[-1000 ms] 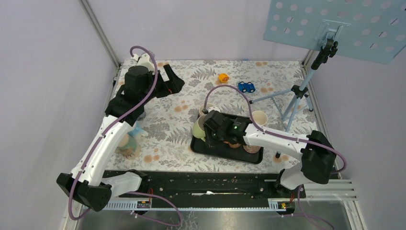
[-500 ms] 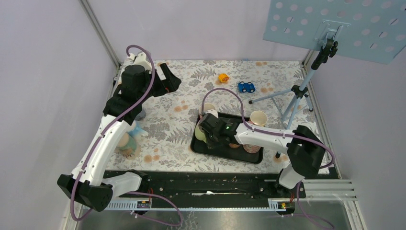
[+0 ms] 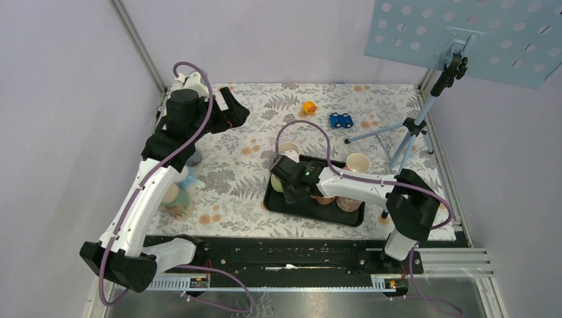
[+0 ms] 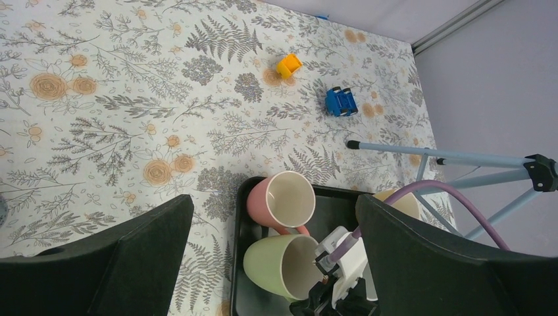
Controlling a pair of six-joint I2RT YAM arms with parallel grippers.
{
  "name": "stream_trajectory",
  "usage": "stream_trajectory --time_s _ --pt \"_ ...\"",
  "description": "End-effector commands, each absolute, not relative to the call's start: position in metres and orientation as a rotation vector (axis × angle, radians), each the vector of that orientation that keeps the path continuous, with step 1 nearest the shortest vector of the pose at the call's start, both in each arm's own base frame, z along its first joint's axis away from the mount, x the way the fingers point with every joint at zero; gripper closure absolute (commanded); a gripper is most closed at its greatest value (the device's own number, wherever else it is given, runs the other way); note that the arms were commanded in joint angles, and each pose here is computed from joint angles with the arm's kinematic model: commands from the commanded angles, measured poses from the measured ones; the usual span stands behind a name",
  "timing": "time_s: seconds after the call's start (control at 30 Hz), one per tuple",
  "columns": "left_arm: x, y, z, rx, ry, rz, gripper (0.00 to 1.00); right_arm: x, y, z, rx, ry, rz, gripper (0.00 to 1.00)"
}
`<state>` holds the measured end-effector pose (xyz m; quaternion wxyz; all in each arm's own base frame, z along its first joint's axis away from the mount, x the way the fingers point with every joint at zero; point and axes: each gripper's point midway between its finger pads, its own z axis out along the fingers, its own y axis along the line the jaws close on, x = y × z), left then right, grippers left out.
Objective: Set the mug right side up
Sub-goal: Place the cup on the tray.
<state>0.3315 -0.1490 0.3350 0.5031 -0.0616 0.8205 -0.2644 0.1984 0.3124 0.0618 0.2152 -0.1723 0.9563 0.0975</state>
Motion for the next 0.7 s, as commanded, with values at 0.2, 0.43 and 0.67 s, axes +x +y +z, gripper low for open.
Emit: stream_trajectory --time_s 0.2,0.43,0.67 --pt "0.329 -0.145 0.35 -0.121 1.926 -0.659 0.01 0.22 0.314 0.076 -0.451 2.591 0.213 1.0" --pt "0.329 -0.146 0.348 -0.12 1.934 -0.667 0.01 0.223 0.314 0.075 -0.447 2.595 0.195 1.0" --pt "0.329 -0.147 0.349 -0.114 1.931 -0.673 0.01 0.227 0.321 0.075 -0.451 2.594 0.198 1.0"
